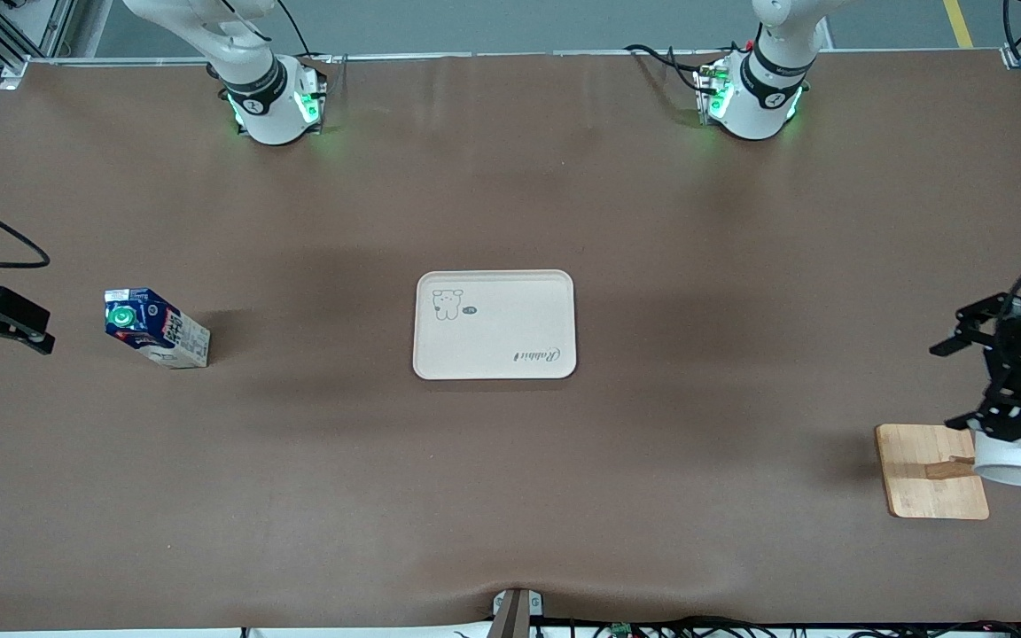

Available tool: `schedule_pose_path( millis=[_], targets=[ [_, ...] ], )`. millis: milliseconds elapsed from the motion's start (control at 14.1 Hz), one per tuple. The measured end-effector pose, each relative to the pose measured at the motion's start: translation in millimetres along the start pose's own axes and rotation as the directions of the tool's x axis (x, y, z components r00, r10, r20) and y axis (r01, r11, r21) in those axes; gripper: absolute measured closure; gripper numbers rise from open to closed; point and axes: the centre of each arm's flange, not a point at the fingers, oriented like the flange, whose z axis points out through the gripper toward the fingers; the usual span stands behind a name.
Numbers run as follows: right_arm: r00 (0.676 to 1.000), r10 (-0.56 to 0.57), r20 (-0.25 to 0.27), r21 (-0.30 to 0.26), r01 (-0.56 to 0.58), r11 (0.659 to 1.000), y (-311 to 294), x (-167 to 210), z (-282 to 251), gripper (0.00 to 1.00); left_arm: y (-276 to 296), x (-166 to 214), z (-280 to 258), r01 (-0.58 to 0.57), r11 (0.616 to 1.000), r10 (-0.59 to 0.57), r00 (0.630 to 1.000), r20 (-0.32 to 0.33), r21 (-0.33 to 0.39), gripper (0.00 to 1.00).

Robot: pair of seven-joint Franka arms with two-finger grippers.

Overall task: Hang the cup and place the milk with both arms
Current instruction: 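Open the left gripper and withdraw from the mug while the right gripper retracts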

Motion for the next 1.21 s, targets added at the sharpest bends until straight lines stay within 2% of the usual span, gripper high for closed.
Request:
schedule_pose_path(
  millis=[213,427,711,854,996,1209],
  targets=[
    [0.996,-0.005,0.089,0.018,0.004,1.0,-7.1,-47.2,-50.6,0.0,-9.1,-36.9,-4.6,-0.093,0.992,0.093,0.996,-0.006,0.083,0.0],
    [0.991,-0.01,0.13,0.031,0.006,0.999,-11.3,-88.5,-63.1,0.0,-18.2,-69.7,-10.7,-0.168,0.975,0.172,0.985,-0.015,0.145,0.0],
    [0.995,-0.011,0.095,0.038,0.008,0.999,-15.6,-136.8,-24.9,0.0,-30.7,-106.4,-16.2,-0.36,0.908,0.365,0.931,0.015,0.217,0.0],
    [0.995,0.001,0.096,0.041,-0.005,0.999,-11.3,-155.2,-15.5,0.0,-36.6,-114.0,-22.6,-0.457,0.859,0.461,0.886,0.037,0.233,0.0],
    [0.997,0.018,0.081,0.038,-0.021,0.999,-3.5,-157.1,-15.9,0.0,-42.8,-116.5,-32.7,-0.555,0.795,0.561,0.826,0.051,0.244,0.0],
    [0.999,0.021,0.04,0.031,-0.022,0.999,-1.0,-144.7,-27.3,0.0,-46.7,-113.5,-43.2,-0.641,0.72,0.658,0.752,0.031,0.266,0.0]
  ],
)
